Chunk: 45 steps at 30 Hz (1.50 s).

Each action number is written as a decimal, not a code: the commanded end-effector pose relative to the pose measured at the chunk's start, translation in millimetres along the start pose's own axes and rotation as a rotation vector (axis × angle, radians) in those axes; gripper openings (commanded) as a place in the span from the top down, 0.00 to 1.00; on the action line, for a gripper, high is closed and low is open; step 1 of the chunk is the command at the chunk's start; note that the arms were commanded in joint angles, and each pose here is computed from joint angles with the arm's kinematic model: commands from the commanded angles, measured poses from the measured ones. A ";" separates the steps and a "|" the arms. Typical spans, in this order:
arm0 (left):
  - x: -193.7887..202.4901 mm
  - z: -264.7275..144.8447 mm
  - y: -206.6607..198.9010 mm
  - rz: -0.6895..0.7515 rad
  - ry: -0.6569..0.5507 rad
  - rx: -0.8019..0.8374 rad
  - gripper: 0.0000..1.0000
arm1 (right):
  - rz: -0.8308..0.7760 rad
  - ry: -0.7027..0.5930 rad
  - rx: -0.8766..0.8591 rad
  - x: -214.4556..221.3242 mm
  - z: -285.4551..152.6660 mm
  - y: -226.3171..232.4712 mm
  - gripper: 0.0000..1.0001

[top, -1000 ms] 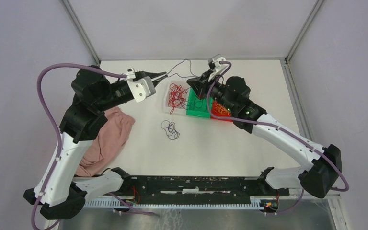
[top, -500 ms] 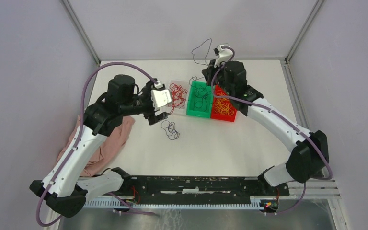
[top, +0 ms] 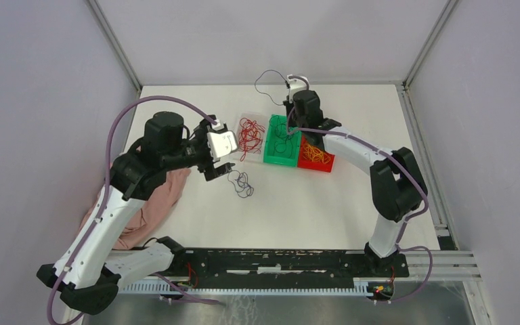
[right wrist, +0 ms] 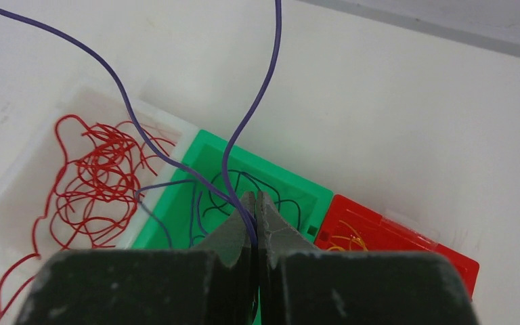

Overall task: Untangle the cables
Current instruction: Place the cable in the bin.

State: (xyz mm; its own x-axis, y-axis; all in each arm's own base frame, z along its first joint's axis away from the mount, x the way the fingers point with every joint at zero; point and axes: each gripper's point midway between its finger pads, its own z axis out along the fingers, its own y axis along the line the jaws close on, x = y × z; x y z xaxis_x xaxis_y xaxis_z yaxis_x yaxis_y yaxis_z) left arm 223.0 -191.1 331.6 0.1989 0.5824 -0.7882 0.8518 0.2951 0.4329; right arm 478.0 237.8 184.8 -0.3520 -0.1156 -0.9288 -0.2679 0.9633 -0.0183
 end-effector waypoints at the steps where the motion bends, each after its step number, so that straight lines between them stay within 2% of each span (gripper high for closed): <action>1: -5.8 -9.1 6.7 0.012 -0.007 -0.041 0.11 | 0.021 0.053 0.063 10.9 15.7 -6.7 0.99; 4: -8.7 -9.8 9.2 0.021 -0.012 -0.045 0.11 | 0.034 0.153 0.078 40.7 15.8 -8.4 0.99; 10: -10.9 -9.3 9.5 0.027 -0.019 -0.042 0.12 | 0.028 0.249 0.115 71.5 7.4 -15.6 0.97; 11: -10.9 -9.4 9.7 0.026 -0.019 -0.042 0.12 | 0.026 0.261 0.112 73.9 7.1 -15.0 0.93; 14: -12.5 -10.7 11.1 0.026 -0.022 -0.048 0.12 | 0.026 0.277 0.047 71.9 6.1 -3.5 0.66; 15: -12.8 -10.8 11.4 0.026 -0.021 -0.050 0.12 | 0.031 0.276 0.019 67.7 5.0 1.1 0.62; 17: -13.2 -12.6 12.4 0.029 -0.020 -0.056 0.12 | 0.039 0.275 -0.018 59.0 0.3 7.7 0.56; 23: -13.0 -13.5 16.3 0.037 -0.009 -0.068 0.12 | 0.073 0.228 -0.081 24.9 -15.9 14.4 0.49; 31: -12.3 -11.8 21.1 0.031 0.000 -0.080 0.12 | 0.152 0.159 -0.141 -27.5 -5.2 18.6 0.50; 37: 3.6 -2.3 17.8 -0.046 0.052 -0.049 0.12 | 0.178 0.081 -0.172 -56.0 27.7 31.2 0.56; 41: 24.9 5.9 6.4 -0.089 0.125 0.007 0.11 | 0.155 0.082 -0.168 -54.1 58.3 35.8 0.63; 45: 33.1 7.5 0.5 -0.111 0.147 0.025 0.11 | 0.121 0.131 -0.150 -28.5 79.9 35.6 0.68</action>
State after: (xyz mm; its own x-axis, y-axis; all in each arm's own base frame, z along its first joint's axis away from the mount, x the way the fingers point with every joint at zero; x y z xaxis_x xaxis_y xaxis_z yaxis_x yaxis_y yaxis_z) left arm 239.0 -180.0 303.7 0.0724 0.6625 -0.7456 0.8707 0.3227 0.3712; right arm 539.9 289.6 193.1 -0.5024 -0.0113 -0.8646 -0.3319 0.9258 0.1808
